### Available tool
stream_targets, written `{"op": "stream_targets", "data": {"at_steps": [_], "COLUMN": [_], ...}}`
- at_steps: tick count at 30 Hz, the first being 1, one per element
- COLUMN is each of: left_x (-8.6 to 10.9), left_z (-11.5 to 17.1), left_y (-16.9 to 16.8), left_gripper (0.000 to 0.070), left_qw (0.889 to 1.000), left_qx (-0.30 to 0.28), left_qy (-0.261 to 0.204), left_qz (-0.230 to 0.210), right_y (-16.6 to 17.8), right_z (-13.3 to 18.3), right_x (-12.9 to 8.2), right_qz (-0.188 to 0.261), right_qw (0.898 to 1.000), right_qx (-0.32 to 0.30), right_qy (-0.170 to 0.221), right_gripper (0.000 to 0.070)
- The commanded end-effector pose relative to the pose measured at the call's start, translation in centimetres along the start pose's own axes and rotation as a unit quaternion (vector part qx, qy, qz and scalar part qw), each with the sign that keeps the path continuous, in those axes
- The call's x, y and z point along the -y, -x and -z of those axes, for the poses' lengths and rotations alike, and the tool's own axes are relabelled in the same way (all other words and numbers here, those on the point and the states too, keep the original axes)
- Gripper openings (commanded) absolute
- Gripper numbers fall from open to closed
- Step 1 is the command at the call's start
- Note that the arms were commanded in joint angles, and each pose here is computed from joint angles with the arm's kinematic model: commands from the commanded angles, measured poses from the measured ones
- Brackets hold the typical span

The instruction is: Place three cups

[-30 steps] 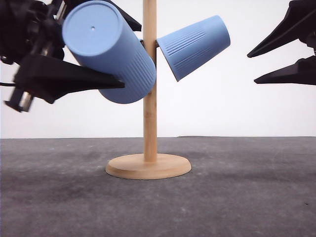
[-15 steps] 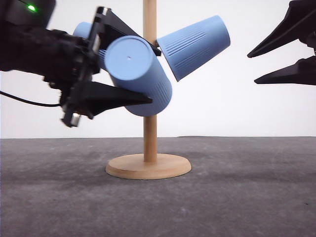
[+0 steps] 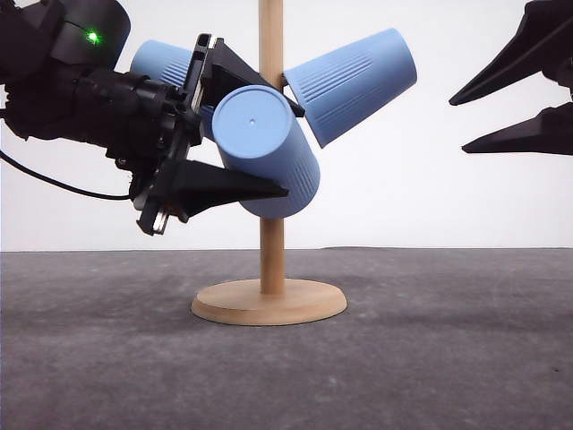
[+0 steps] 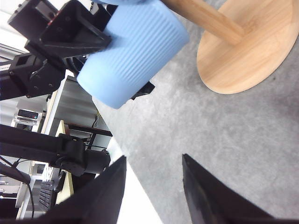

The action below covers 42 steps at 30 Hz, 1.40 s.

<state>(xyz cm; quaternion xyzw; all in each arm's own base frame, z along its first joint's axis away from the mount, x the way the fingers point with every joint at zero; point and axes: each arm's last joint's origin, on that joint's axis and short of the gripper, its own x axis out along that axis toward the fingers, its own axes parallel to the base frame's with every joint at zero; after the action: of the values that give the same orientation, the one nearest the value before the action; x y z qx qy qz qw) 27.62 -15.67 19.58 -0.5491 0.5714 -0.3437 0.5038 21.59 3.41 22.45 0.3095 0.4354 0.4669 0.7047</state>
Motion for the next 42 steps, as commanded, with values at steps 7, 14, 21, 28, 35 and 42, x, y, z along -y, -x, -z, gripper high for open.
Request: {"op": "stream_targets", "data": {"at_steps": [7, 14, 21, 28, 35, 42], "left_x": [0.2, -0.1, -1.0, -1.1, 0.0, 1.8], "left_z": [-0.1, 0.1, 0.9, 3.1, 6.2, 8.4], "left_y": [0.2, 0.2, 0.2, 1.5, 3.9, 7.5], "left_gripper": [0.061, 0.0609, 0.0609, 0.0608, 0.0595, 0.0533], "left_qw": [0.999, 0.998, 0.995, 0.989, 0.976, 0.937], "left_qx": [-0.019, -0.048, -0.078, -0.098, -0.082, 0.042], "left_qy": [-0.042, -0.049, -0.047, -0.078, -0.166, -0.293], "left_qz": [0.005, -0.002, -0.035, -0.076, -0.115, -0.184], "right_y": [0.0, 0.0, 0.0, 0.0, 0.0, 0.0], "right_z": [-0.3, -0.2, -0.2, -0.2, -0.2, -0.2], "right_x": [-0.1, -0.1, -0.1, -0.1, -0.1, 0.0], "right_qz": [-0.001, -0.001, 0.0, 0.0, 0.0, 0.017], "right_qw": [1.0, 1.0, 1.0, 1.0, 1.0, 1.0], "right_qx": [0.001, 0.0, -0.002, -0.002, -0.002, 0.001], "right_qy": [0.011, 0.009, 0.005, 0.005, 0.005, 0.023], "right_gripper": [0.0241, 0.0241, 0.0241, 0.0241, 0.0241, 0.0244]}}
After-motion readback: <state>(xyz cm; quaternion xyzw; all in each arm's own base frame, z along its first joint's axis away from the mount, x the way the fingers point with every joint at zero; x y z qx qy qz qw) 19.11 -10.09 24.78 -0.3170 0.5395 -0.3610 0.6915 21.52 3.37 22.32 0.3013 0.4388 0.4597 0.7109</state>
